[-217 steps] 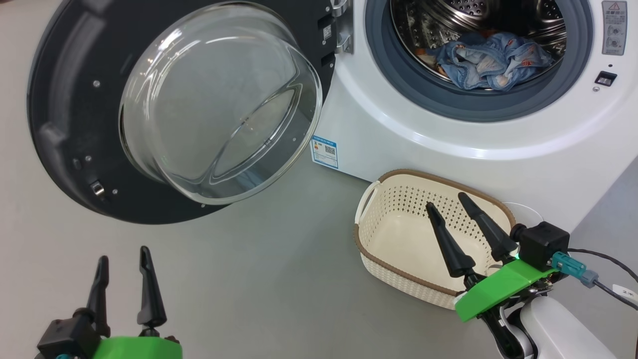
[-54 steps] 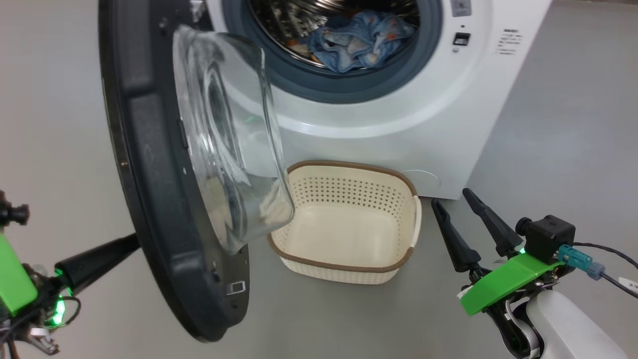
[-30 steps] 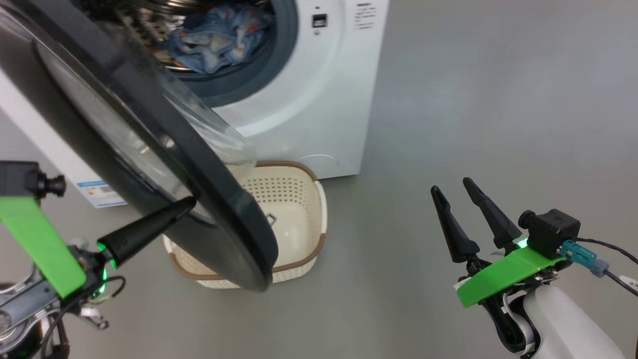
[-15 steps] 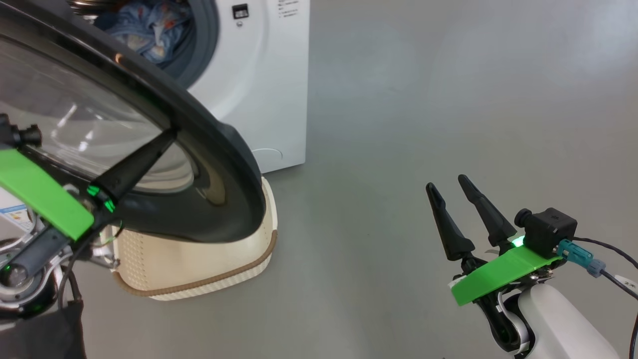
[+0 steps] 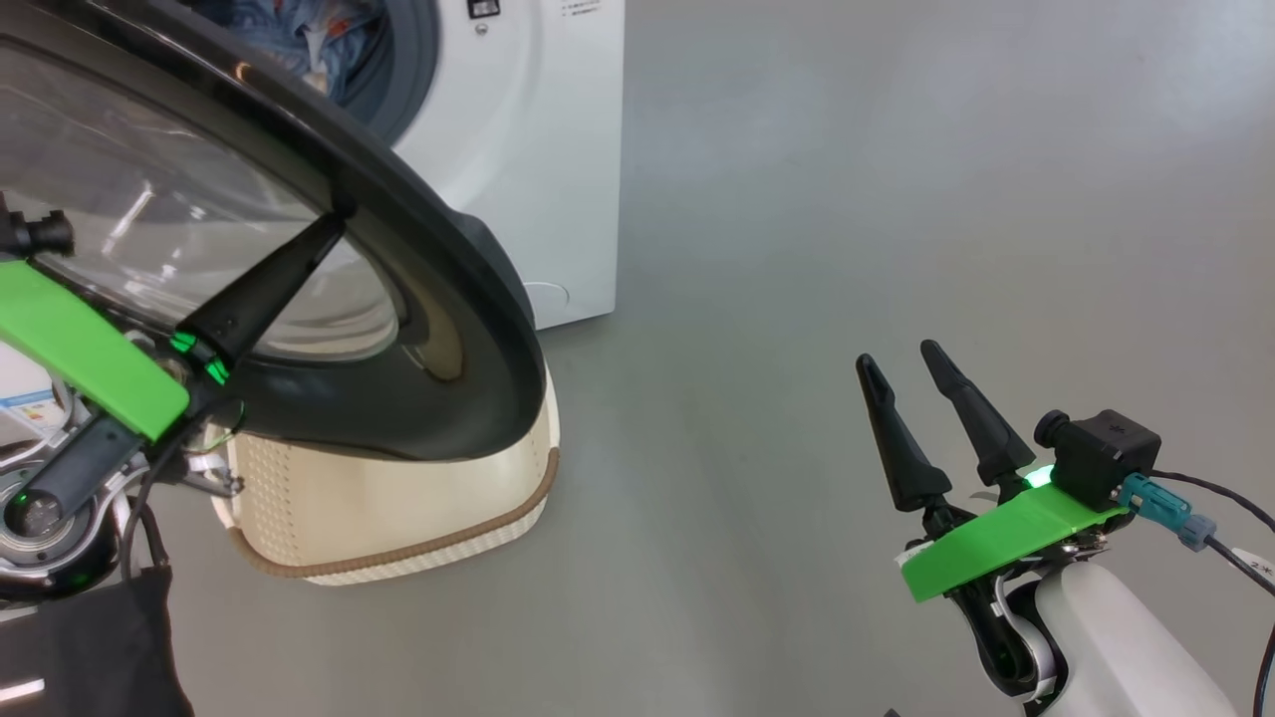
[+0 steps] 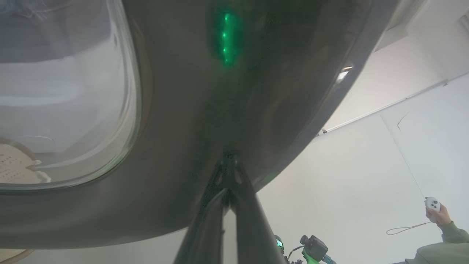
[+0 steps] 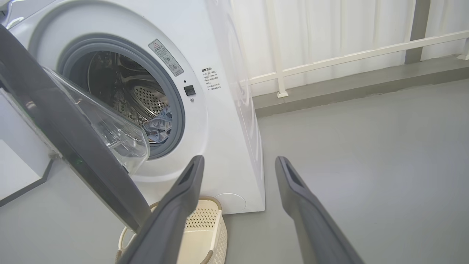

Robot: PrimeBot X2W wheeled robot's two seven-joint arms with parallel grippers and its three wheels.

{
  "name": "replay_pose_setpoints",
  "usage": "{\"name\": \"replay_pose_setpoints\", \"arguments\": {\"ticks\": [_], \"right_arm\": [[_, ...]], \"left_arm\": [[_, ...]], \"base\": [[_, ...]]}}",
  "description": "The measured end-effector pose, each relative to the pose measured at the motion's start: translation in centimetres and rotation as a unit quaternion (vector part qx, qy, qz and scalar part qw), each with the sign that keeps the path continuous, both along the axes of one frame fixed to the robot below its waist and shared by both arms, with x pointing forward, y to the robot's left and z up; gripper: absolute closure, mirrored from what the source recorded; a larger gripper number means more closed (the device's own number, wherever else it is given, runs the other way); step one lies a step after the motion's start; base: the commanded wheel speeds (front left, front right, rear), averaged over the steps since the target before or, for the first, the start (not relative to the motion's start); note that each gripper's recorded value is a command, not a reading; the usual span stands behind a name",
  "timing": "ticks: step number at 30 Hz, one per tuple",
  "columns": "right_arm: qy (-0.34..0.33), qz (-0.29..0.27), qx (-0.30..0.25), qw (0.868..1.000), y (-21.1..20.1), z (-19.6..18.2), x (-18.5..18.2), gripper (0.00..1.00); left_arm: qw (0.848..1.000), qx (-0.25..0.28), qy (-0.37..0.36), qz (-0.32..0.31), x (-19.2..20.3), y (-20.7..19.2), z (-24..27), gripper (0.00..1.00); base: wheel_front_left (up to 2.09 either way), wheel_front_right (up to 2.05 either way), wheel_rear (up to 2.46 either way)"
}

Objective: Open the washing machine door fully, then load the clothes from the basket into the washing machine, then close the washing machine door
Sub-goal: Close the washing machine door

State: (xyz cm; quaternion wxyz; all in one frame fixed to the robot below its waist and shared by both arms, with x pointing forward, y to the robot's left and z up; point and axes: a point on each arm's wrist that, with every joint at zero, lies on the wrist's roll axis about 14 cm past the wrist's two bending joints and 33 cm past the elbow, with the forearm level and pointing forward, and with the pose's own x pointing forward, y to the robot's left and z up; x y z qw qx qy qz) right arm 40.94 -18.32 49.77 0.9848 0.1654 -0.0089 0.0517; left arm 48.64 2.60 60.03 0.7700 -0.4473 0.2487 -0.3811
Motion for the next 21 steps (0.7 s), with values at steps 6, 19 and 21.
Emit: {"name": "replay_pose_setpoints", "arguments": {"ticks": [6,19,21], "right_arm": [[-0.004,0.016,0.002,1.0,1.1,0.2,0.5,0.0],[-0.012,0.05,-0.003,0.999,3.1,0.5,1.5,0.0],[-0.014,0.054,-0.003,0.998,3.3,0.6,1.6,0.0]], "left_arm": [[1.0,-0.001,-0.003,0.01,-0.4,1.1,0.5,1.0],[0.997,0.009,-0.037,0.067,-0.9,4.8,1.3,0.0],[0.996,0.011,-0.046,0.081,-1.1,5.6,1.4,0.0]], "base": [[0.0,0.0,0.0],[0.0,0.0,0.0],[0.0,0.0,0.0]]}}
